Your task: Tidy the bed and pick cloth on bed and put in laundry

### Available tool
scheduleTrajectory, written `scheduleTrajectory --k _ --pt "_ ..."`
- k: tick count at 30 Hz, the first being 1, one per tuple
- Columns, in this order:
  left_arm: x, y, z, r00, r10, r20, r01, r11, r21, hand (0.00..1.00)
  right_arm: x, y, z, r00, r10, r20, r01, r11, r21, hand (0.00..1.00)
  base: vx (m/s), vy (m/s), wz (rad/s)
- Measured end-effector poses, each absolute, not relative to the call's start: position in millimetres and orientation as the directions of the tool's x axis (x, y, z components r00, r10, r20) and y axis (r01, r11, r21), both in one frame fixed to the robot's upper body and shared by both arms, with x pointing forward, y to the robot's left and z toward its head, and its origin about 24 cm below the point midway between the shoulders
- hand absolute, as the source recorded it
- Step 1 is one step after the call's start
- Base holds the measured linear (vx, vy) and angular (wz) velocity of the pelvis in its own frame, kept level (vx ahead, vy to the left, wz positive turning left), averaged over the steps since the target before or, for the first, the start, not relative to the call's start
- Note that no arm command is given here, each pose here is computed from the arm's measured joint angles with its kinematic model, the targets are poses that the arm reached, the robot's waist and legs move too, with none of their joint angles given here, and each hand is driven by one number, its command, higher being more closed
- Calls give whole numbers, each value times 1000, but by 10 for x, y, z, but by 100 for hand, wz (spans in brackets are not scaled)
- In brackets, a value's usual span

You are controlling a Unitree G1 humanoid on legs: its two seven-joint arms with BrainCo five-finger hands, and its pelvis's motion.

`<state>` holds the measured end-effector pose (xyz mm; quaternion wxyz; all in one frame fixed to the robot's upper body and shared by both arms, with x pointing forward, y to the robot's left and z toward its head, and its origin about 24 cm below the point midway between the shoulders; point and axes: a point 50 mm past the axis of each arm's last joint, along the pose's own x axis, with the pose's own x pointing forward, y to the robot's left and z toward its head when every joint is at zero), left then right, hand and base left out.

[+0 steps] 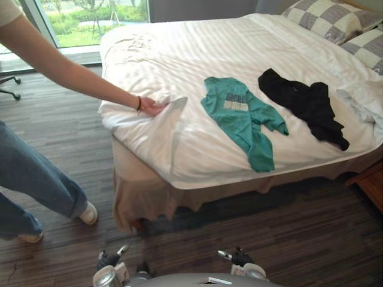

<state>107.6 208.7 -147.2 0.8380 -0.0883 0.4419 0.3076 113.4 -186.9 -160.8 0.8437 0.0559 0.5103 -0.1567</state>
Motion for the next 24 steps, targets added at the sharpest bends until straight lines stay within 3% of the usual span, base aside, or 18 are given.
scheduleTrajectory --k 2,5,6,9,17,24 --pt "1338 2205 -1305 495 487 -720 -630 772 89 0 1140 -1886 -1603 430 -219 -876 329 941 -74 0 0 0 0" --pt "1750 2742 -889 575 615 -539 -692 717 80 0 1142 -1924 -1597 430 -229 -873 329 941 -85 0 0 0 -7" --pt "1904 2976 -647 614 659 -434 -692 714 106 0 1148 -1940 -1592 432 -232 -871 337 938 -83 0 0 0 -10" --pt "2231 3254 13 688 715 -123 -686 696 211 0 1107 -2002 -1592 425 -247 -871 340 935 -99 0 16 2 -14" --pt "2533 3127 1007 717 601 353 -696 639 327 0 1037 -2043 -1587 429 -260 -865 351 931 -106 0 89 -25 -3" --pt "2540 3066 1147 715 548 433 -697 604 387 0 996 -2108 -1585 426 -260 -867 348 931 -109 0 36 -24 -5"
